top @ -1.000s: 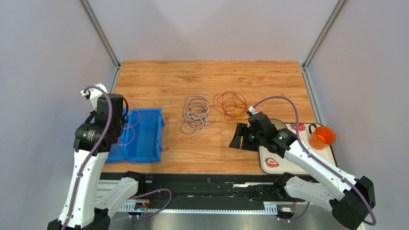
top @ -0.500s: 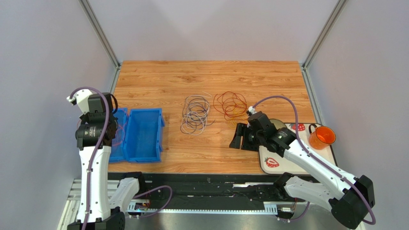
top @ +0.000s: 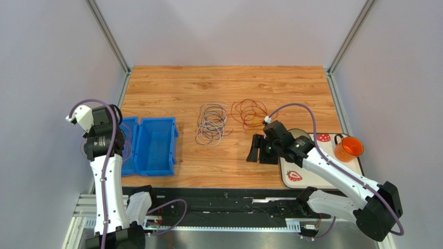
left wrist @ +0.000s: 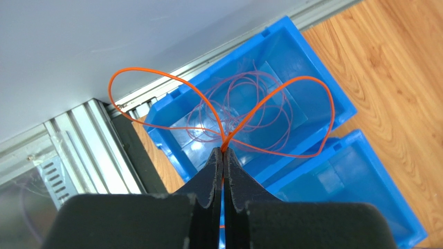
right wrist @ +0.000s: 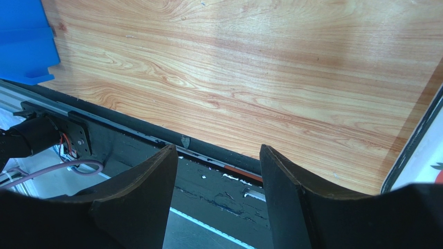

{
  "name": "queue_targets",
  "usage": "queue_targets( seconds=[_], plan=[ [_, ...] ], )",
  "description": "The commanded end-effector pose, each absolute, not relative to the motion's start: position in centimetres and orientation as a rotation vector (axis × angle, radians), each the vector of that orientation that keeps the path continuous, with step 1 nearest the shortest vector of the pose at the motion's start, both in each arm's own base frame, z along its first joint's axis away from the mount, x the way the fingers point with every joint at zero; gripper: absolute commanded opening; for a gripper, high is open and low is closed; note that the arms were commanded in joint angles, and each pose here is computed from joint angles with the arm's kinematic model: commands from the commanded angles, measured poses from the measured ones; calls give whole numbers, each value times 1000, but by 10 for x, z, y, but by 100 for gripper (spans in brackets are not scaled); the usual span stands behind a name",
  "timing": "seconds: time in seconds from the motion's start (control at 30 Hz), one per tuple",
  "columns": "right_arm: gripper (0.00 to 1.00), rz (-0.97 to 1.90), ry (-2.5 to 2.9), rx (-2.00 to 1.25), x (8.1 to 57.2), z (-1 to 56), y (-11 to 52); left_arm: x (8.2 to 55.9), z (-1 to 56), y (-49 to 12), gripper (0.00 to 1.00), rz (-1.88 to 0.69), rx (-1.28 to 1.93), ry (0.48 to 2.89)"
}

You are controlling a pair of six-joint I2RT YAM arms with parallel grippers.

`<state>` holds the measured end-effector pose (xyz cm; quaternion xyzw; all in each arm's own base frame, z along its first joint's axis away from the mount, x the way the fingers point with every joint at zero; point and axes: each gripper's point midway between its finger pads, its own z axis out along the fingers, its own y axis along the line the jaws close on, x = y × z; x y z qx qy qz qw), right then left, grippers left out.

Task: Untangle the cables
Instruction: Place the cable in the bin.

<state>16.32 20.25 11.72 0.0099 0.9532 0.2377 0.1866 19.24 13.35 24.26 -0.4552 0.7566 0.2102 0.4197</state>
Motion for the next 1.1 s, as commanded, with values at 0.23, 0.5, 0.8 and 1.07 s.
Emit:
queue_targets(
  seconds=[0.23,0.5,0.8,1.07],
  plan=[
    [63,685,2665,-25,168,132,225,185,245,163,0,555,-1422,1555],
    [63,678,2680,-41,166,134,243,190,236,174,0,533,-1493,1487],
    [62,657,2701,-88,161,130,263,211,223,175,5,402,-1497,1524],
    [62,664,2704,-108,156,130,272,234,222,163,93,237,-1451,1561]
  ],
)
